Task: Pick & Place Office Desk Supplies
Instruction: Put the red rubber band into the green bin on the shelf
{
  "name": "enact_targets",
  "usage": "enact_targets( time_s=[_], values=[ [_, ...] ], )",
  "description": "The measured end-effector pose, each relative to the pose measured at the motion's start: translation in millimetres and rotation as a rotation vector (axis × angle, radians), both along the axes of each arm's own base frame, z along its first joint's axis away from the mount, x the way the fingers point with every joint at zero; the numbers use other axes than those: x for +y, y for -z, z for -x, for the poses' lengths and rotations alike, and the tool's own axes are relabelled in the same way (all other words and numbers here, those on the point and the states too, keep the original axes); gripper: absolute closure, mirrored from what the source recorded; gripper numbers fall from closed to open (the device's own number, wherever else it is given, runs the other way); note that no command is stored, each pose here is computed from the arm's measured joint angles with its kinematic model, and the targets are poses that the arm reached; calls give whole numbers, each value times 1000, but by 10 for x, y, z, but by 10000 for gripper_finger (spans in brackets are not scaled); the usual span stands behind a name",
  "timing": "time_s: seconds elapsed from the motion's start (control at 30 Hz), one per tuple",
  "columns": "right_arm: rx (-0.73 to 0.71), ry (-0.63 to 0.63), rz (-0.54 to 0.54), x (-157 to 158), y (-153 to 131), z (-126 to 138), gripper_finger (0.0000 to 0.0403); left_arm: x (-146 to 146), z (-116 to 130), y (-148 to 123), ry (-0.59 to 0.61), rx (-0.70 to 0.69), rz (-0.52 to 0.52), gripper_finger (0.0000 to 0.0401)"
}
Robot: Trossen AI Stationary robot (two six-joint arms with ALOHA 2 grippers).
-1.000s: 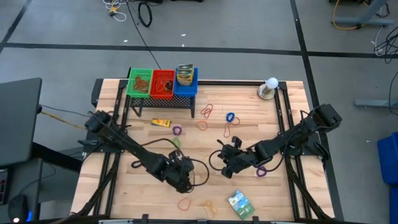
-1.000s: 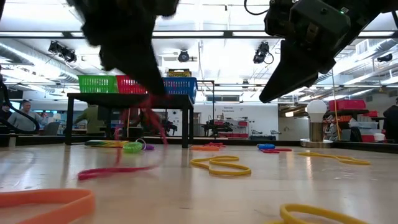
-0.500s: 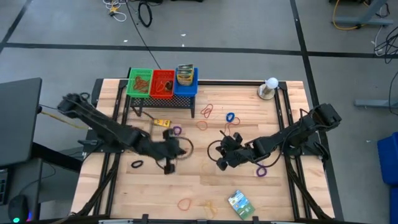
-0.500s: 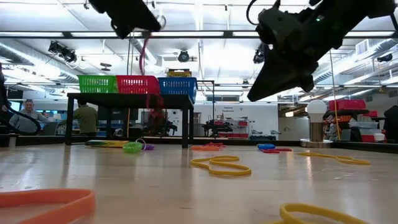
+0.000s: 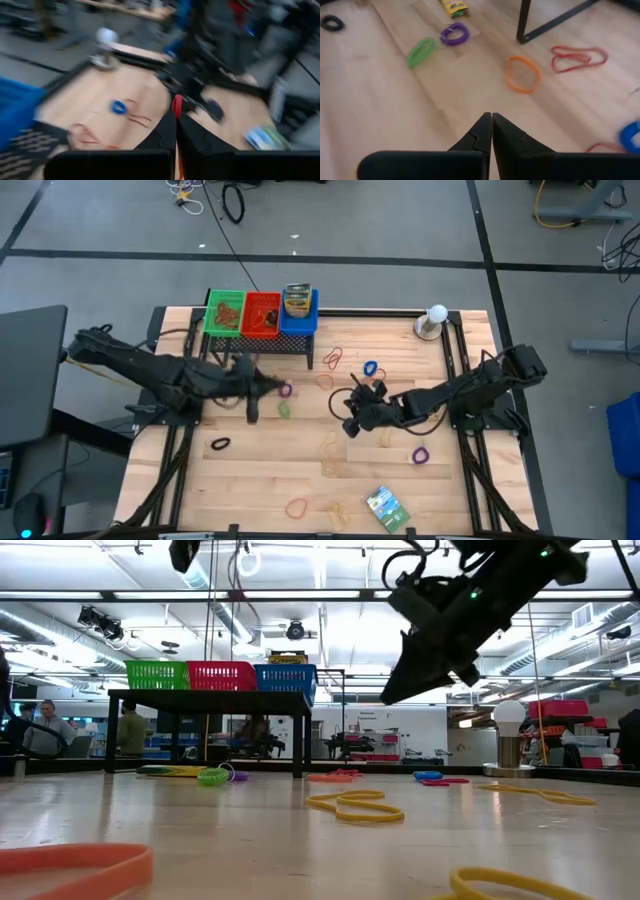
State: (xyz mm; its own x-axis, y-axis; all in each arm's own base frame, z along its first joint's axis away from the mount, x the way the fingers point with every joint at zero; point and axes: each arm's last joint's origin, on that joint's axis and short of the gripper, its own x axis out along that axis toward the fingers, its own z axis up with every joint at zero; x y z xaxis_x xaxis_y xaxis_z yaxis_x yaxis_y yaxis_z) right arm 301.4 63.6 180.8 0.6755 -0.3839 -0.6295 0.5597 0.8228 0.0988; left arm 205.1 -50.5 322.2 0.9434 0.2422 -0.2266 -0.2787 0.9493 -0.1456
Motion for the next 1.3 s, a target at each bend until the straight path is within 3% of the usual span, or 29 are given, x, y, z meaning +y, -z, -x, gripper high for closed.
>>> enact_targets(
  time_s=[0.3,0.4,0.6,0.77,0.93,1.1,1.3],
  values=[
    [102,-142,104,-314,1,-72,385,575,197,-359,-490,-125,-46,396],
    [123,-184,109,-386,4,-84,385,796,292,-463,-615,-123,-72,396],
    [104,-143,93,-488,-5,-100,385,1247,629,-485,-878,6,-152,396],
    [38,-70,62,-515,-33,-126,385,1628,871,-381,-967,140,-127,396],
    [24,-44,72,-521,-42,-131,385,1945,1017,-142,-915,165,-53,396],
    [21,-43,72,-521,-44,-132,385,2080,1126,80,-908,200,40,396],
    [22,-40,74,-535,-44,-133,385,2102,1133,50,-906,221,108,357]
  ],
)
